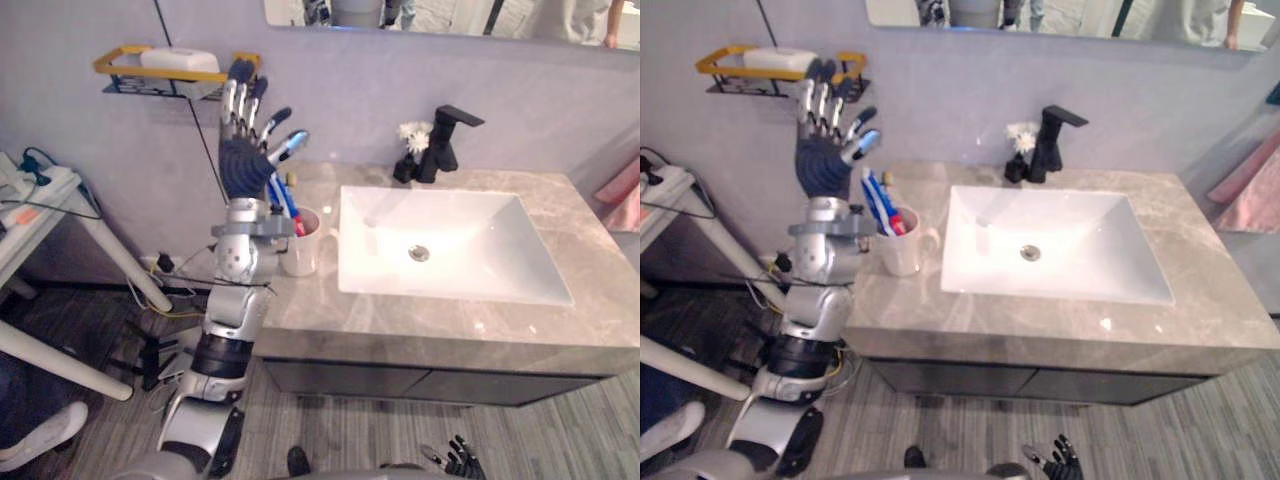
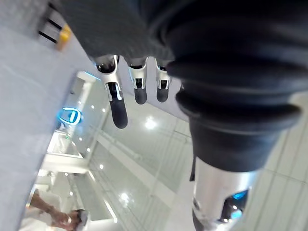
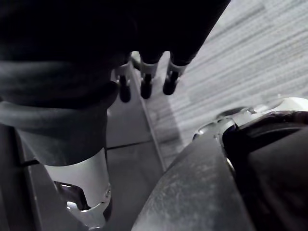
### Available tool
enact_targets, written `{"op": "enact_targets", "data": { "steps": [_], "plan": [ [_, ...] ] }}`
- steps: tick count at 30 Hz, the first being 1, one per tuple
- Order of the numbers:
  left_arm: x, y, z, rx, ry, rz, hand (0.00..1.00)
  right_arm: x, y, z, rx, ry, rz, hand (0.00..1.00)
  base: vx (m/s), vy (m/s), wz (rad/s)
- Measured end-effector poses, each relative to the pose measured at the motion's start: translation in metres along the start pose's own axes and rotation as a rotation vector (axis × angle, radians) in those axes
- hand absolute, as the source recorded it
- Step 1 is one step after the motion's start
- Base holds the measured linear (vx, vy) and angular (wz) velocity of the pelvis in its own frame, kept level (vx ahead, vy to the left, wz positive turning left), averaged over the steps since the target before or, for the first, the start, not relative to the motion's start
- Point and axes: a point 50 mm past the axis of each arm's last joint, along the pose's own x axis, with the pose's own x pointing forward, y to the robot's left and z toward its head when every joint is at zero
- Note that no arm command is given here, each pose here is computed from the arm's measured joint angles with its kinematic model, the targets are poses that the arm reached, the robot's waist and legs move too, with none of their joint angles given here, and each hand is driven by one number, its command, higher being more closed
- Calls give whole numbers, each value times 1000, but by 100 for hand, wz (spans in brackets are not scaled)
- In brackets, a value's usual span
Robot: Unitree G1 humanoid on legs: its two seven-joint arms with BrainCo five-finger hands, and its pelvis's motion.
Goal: Organize washtable
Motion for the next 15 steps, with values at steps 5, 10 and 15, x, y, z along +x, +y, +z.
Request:
{"op": "enact_targets", "data": {
  "steps": [5,10,15],
  "plan": [
    [-26,4,9,-1,-16,-10,0,1,-2,-3,1,20,-5,0,0,2,1],
    [-59,16,10,21,43,53,100,0,-4,-5,0,28,-10,0,6,-7,8],
    [-104,33,1,22,173,187,100,-1,-5,-7,17,29,-21,0,24,3,12]
  ]
}}
